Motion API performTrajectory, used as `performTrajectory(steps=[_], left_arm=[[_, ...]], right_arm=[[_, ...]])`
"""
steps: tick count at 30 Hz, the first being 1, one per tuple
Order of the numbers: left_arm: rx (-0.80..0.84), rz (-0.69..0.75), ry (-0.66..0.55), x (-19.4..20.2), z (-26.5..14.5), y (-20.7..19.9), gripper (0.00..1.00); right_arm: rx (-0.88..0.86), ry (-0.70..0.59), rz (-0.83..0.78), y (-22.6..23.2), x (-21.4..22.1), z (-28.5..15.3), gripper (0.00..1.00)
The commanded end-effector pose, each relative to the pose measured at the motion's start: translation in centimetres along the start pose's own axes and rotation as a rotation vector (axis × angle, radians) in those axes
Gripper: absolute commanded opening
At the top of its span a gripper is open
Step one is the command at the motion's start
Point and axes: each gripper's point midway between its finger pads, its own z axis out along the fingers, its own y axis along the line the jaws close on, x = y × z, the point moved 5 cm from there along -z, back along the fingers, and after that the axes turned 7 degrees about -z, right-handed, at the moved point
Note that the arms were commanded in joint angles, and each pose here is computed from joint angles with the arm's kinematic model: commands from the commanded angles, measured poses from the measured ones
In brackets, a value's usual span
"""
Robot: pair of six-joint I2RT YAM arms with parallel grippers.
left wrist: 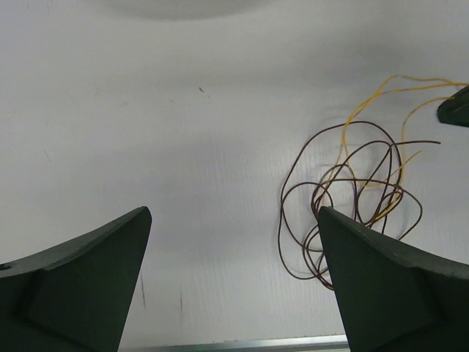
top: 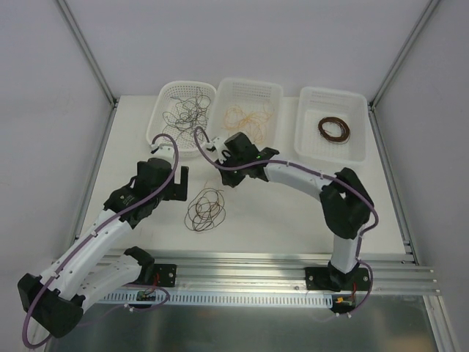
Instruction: Untangle the cables
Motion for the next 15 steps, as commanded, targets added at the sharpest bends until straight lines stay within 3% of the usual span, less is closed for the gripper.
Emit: performTrajectory(steps=[1,8,15], left_arm=[[0.038,0.015,0.01,0.0,0.4,-0.5,0.99],[0.123,0.0,0.076,0.4,0.8,-2.0,0.99],[0.352,-0.209,0.181,1.7,0.1,-5.9,0.99]], right_arm=[[0.07,-0.237,-0.038,0.9,-5.6,-8.0,0.01],[0.117,-0.448,-0.063,2.9,-8.1,-18.0,0.01],[0.109,-0.546,-0.08,4.6,-8.2,-23.2,0.01]])
